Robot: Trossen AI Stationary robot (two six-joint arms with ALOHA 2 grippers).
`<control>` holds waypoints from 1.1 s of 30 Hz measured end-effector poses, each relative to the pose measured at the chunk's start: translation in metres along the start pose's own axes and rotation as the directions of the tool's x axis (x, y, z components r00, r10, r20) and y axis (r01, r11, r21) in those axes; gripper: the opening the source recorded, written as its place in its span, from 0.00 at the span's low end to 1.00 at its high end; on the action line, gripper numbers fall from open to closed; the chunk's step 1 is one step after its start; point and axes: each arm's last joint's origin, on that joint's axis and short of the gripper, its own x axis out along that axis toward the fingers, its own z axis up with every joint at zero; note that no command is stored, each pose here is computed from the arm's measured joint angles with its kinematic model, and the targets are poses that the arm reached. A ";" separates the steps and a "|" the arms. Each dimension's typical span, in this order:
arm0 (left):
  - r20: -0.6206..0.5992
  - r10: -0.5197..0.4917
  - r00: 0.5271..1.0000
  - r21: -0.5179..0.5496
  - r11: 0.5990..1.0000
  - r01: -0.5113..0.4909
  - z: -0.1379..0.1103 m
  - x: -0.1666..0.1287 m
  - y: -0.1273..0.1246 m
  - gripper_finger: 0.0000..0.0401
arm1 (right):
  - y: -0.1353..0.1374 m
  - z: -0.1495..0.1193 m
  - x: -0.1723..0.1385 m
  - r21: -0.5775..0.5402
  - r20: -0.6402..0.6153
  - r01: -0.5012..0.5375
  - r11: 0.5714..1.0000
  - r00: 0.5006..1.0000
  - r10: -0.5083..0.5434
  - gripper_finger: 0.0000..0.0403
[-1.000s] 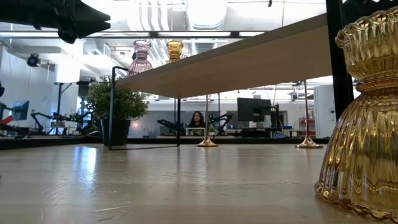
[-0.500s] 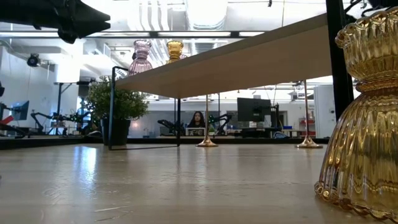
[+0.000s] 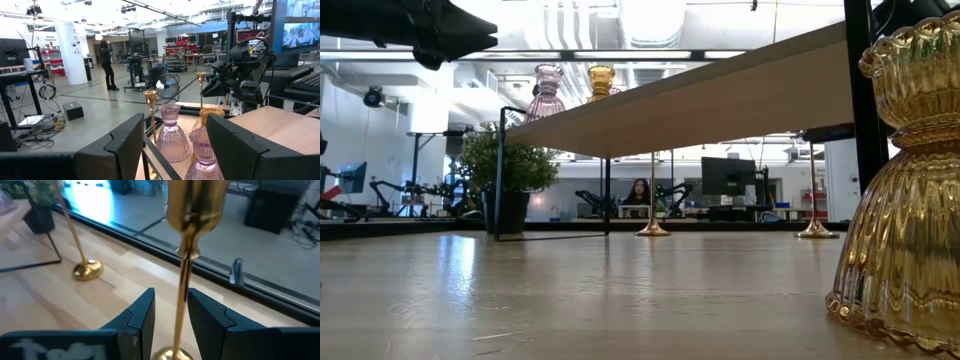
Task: Pick & Place candle stick holders
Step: Put the top right gold candle holder on the shelf
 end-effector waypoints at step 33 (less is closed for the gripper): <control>-0.014 -0.003 1.000 -0.009 1.000 0.002 -0.001 0.000 0.000 0.55 | 0.003 0.095 -0.030 -0.091 0.266 -0.052 0.995 0.961 0.074 0.02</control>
